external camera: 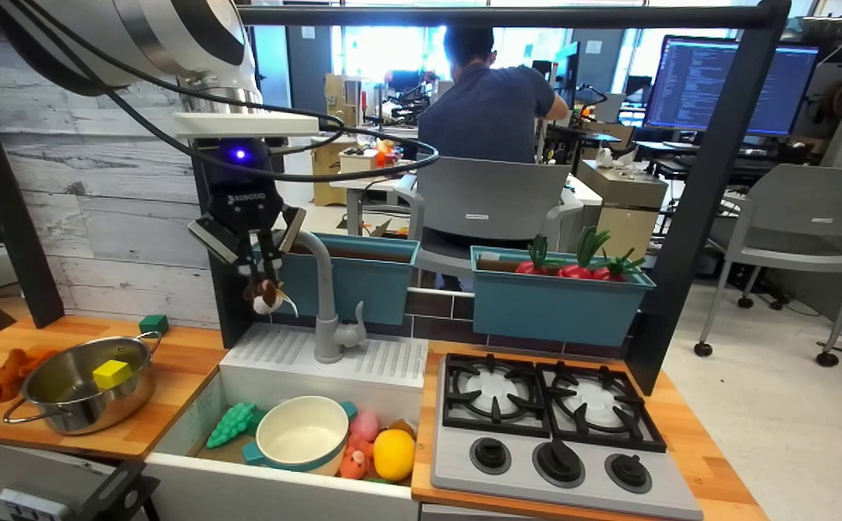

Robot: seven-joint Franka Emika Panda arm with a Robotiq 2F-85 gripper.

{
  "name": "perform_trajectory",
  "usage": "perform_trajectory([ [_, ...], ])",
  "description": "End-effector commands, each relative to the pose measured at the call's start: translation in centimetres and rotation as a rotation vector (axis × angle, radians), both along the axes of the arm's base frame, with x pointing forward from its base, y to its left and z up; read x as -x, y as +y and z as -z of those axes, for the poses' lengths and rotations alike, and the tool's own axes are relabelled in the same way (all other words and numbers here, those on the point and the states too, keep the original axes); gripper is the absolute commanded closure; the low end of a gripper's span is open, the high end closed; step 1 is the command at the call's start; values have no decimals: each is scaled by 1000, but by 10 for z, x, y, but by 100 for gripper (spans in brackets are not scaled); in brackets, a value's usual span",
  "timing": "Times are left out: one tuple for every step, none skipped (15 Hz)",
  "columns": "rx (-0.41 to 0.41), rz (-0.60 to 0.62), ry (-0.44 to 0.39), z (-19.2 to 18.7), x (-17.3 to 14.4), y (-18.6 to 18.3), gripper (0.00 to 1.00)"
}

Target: Remove the toy from the stove and put it on the base top on the left

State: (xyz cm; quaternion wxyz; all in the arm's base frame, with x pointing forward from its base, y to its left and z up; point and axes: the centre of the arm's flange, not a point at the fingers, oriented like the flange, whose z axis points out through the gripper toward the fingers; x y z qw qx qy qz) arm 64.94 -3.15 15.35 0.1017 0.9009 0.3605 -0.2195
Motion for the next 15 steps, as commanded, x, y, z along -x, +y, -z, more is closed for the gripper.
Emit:
perform_trajectory([
  [43, -52, -10, -16, 45, 7, 97],
  [48, -64, -16, -17, 54, 6, 97],
  [51, -73, -18, -18, 62, 7, 97],
  [53, -86, -29, -20, 70, 7, 97],
  [51, -100, -43, -21, 75, 9, 97],
  [46, -121, -64, -22, 78, 10, 97],
  [31, -145, -85, -23, 77, 14, 97],
  [14, -163, -108, -24, 76, 17, 97],
  [-5, -183, -133, -24, 70, 23, 97],
  [-21, -194, -154, -24, 66, 29, 97],
  [-38, -218, -169, -25, 58, 39, 97],
  [-54, -249, -177, -26, 51, 47, 97],
  [-71, -279, -187, -27, 46, 58, 97],
  [-88, -311, -190, -29, 41, 68, 97],
  [-104, -349, -191, -32, 37, 79, 97],
])
